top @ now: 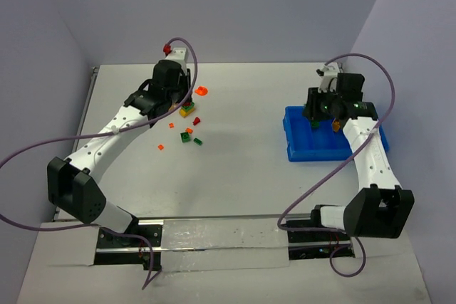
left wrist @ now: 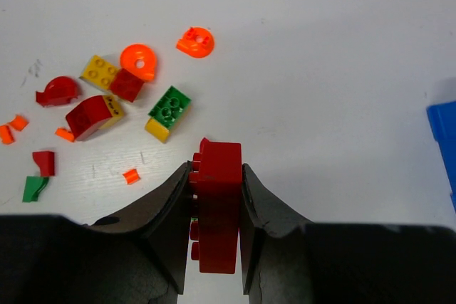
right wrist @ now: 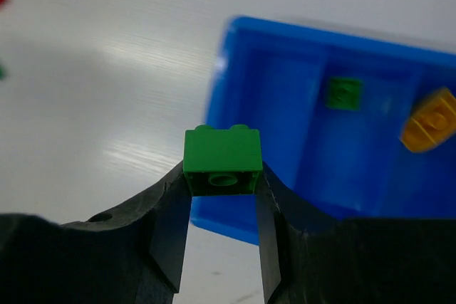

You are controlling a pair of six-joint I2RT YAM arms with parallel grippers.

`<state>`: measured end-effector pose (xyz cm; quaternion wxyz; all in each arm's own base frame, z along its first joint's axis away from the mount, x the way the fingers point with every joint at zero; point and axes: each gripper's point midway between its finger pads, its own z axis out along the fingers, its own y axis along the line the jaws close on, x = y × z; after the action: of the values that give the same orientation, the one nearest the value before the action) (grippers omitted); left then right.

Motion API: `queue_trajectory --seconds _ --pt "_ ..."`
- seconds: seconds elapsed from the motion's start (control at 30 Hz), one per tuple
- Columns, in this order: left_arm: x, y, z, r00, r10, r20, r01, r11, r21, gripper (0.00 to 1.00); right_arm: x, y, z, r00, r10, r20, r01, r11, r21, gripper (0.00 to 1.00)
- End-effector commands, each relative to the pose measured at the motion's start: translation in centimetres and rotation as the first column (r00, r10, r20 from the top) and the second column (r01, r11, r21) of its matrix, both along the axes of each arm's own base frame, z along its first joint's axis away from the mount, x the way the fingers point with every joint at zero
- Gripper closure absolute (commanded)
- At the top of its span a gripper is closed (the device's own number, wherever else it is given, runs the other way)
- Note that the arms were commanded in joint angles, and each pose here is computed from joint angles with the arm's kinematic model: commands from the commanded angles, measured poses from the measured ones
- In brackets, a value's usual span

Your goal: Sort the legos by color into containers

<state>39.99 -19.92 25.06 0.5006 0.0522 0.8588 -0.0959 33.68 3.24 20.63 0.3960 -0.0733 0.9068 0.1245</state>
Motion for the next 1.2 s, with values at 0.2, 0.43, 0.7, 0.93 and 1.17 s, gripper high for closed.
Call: queue_trajectory --seconds 0.2,0.43,0.7,0.93,1.17 --pt "-1.2 -6.3 2.1 0.951 -0.304 0.057 0.306 0.951 -0.039 1.0 0.1 -9.2 -7.3 0.965 -0.119 -0.233 0.044 0.951 -0.305 0.96" --pt "-1.9 -7.4 1.9 0.936 -0.351 0.041 0.353 0.932 -0.086 1.0 1.7 -10.6 -10.2 0.94 -0.173 -0.295 0.065 0.937 -0.342 0.85" --pt "-3.1 -8.4 2.4 0.908 -0.414 0.062 0.419 0.898 -0.136 1.0 2.6 -10.2 -10.1 0.934 -0.171 -0.313 0.07 0.948 -0.31 0.28" --pt "-3.6 -7.9 4.1 0.951 -0.303 0.062 0.306 0.895 -0.325 1.0 3.4 -5.7 -4.3 0.974 -0.055 -0.218 0.024 0.99 -0.142 0.16" --pt "-2.3 -7.4 6.4 0.991 -0.131 -0.025 0.104 0.875 -0.474 1.0 1.8 11.0 5.6 0.961 0.265 0.084 -0.277 0.936 0.217 0.07"
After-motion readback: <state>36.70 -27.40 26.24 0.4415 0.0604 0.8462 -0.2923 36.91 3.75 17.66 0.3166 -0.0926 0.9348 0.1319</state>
